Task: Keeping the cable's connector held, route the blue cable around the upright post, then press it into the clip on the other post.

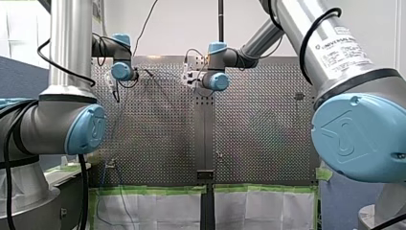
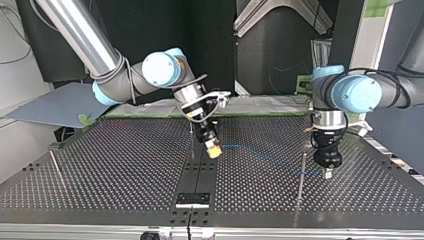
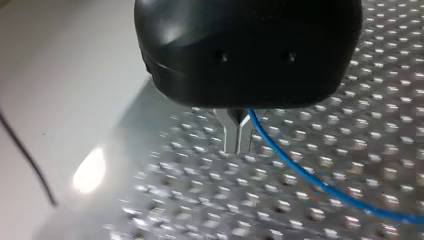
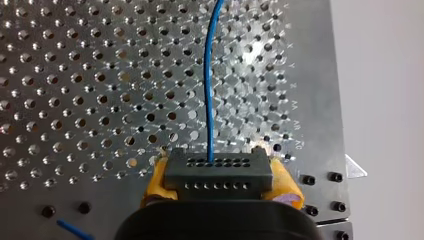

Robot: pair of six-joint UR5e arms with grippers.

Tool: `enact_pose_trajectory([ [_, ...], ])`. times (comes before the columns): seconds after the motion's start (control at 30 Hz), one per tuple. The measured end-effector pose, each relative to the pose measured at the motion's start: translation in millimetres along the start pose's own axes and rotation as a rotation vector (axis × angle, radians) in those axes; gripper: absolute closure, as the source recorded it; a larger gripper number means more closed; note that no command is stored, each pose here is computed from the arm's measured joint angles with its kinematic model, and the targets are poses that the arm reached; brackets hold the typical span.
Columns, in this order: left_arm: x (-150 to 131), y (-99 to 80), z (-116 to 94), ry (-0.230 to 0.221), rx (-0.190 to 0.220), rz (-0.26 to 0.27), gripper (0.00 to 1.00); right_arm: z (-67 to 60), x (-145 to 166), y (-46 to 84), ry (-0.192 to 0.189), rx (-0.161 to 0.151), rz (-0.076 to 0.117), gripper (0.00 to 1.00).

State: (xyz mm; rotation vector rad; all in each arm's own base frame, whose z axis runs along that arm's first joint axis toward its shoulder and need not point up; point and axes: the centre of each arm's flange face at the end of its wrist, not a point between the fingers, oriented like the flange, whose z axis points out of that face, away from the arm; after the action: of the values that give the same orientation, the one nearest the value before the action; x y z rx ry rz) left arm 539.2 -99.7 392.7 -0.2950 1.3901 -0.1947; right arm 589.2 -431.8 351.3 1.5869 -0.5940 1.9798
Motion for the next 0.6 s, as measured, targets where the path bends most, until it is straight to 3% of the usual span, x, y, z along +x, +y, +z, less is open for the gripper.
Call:
enact_pose_trajectory([
  [0.23, 34, 9.0, 10, 0.064, 0.018, -0.004, 1.00, 1.6, -6, 7.2, -0.006, -0.008, -0.002, 1.00],
  [0.5, 41, 12.1, 12, 0.069, 0.013, -0.018, 1.00, 1.5, -35, 10.3, -0.049, -0.012, -0.009, 1.00],
  [0.57, 41, 12.3, 12, 0.066, 0.008, -0.018, 0.82, 1.0, -44, 10.8, -0.064, -0.013, -0.011, 1.00],
  [0.6, 41, 12.2, 12, 0.065, 0.006, -0.019, 0.82, 0.7, -52, 11.2, -0.075, -0.014, -0.012, 1.00],
])
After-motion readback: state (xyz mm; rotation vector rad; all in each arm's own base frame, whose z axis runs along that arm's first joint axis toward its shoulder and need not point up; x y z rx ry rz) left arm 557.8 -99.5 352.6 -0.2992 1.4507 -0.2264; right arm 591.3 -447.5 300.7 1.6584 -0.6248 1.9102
